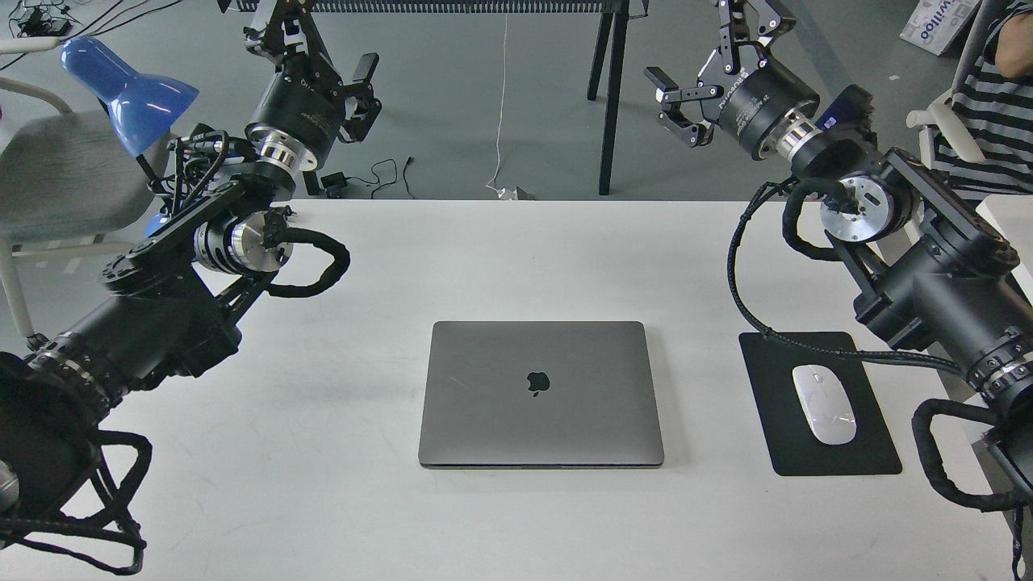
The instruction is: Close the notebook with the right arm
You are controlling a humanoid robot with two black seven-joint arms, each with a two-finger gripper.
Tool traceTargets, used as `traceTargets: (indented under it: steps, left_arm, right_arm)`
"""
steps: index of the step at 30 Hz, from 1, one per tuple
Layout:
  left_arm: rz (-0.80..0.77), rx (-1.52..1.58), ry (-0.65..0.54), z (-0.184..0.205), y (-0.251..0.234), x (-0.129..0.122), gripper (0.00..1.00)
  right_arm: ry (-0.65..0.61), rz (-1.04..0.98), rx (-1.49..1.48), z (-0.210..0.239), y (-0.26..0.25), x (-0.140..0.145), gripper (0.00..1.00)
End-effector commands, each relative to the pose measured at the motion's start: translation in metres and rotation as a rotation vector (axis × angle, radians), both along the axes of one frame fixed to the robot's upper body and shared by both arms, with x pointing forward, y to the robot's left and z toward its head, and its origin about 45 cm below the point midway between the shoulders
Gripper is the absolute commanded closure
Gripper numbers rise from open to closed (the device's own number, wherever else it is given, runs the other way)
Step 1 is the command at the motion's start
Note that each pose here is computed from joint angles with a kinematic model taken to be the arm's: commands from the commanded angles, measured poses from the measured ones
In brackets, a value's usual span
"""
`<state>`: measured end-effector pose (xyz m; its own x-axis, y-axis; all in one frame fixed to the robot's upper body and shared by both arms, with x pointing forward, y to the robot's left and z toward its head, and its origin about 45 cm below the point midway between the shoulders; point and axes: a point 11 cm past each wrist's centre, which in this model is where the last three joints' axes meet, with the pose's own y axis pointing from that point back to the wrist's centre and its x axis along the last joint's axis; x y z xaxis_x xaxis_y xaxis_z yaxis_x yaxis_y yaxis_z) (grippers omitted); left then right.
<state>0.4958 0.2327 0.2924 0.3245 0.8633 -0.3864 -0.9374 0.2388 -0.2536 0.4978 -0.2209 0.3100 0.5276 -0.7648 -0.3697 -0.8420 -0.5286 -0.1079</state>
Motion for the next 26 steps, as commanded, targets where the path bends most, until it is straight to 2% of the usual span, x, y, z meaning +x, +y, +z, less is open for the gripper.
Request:
traceTargets:
  steps: [1, 26]
  left_arm:
    - [-0.001, 0.001, 0.0, -0.0002, -0.0003, -0.0001, 0.0]
    - [-0.001, 0.001, 0.0, -0.0002, -0.0003, -0.0001, 0.0]
  right_arm:
    - [0.001, -0.009, 0.011, 0.0009, 0.0012, 0.0008, 0.0]
    - [0.004, -0.018, 0.044, 0.0015, 0.0065, 0.0013, 0.0]
